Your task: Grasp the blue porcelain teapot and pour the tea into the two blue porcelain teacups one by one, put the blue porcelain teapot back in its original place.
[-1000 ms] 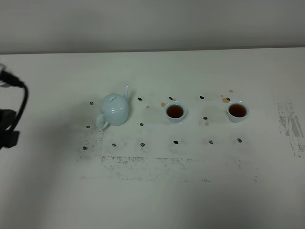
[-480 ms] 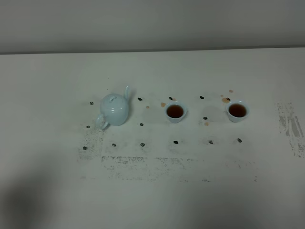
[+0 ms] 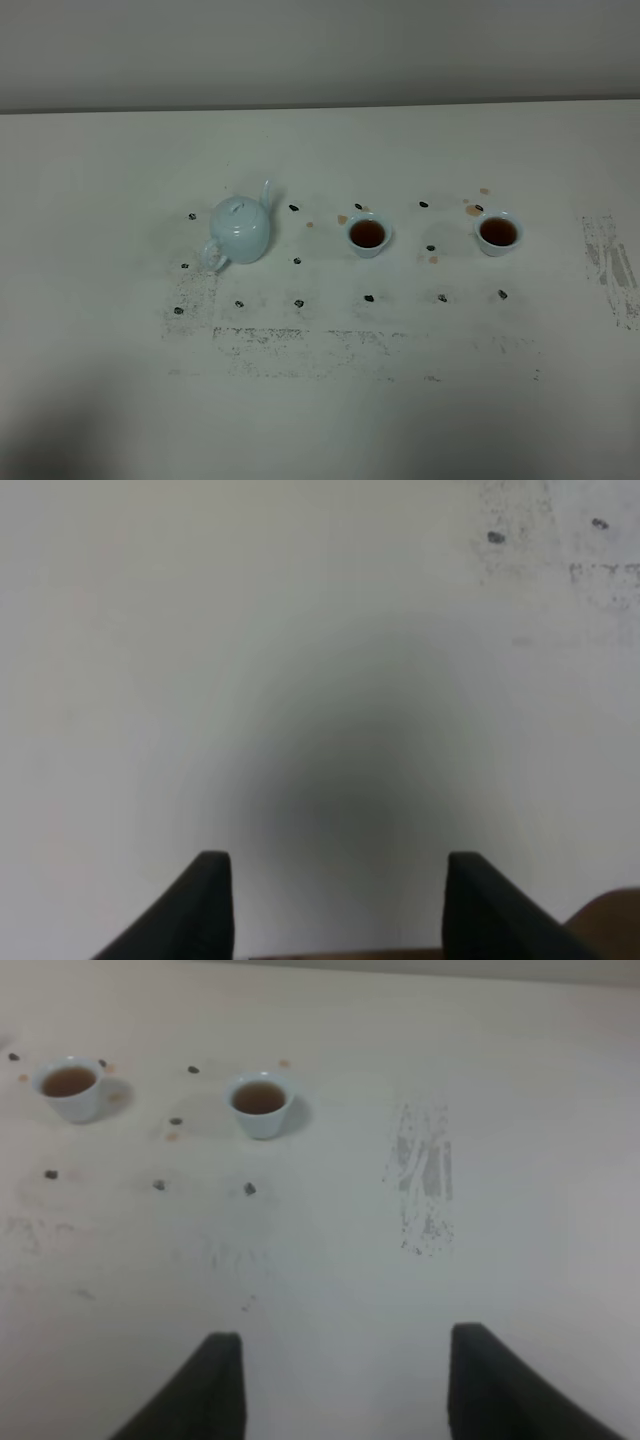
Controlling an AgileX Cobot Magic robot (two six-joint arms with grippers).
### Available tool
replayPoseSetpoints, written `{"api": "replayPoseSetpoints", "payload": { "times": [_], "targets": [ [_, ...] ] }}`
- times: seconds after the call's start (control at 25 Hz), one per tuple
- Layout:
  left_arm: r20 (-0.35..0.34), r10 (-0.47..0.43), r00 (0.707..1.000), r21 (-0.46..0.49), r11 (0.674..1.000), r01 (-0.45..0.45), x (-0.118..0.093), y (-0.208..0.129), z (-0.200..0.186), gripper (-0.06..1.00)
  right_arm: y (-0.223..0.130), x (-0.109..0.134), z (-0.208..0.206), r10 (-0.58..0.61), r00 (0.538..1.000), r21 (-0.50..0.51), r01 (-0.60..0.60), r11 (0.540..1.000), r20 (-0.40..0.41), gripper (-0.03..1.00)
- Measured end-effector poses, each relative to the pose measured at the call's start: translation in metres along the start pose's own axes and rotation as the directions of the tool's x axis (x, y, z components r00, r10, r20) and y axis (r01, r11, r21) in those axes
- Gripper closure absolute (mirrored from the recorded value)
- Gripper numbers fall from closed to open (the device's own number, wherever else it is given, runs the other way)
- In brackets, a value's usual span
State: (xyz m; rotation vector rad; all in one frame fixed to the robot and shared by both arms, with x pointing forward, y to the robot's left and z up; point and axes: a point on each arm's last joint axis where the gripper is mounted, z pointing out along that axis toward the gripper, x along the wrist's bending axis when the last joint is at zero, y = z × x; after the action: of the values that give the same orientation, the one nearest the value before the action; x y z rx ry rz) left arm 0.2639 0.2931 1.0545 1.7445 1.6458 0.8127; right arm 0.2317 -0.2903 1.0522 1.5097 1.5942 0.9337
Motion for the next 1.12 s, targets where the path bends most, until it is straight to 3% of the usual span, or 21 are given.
{"api": "replayPoseSetpoints", "payload": {
  "times": [0.28,0.6,1.12],
  "targets": [
    [-0.003,0.006,1.000,-0.098,0.995,-0.006,-0.004,-0.009,-0.010,0.49,0.000,0.000,0.000,0.000,1.000,0.000,0.000,1.000,0.000,0.49],
    [0.051,0.056,0.997,-0.141,0.989,-0.048,-0.006,-0.013,-0.016,0.49,0.000,0.000,0.000,0.000,1.000,0.000,0.000,1.000,0.000,0.49],
    [0.084,0.103,0.991,-0.219,0.972,-0.083,-0.007,-0.021,-0.025,0.49,0.000,0.000,0.000,0.000,1.000,0.000,0.000,1.000,0.000,0.49]
  ]
}}
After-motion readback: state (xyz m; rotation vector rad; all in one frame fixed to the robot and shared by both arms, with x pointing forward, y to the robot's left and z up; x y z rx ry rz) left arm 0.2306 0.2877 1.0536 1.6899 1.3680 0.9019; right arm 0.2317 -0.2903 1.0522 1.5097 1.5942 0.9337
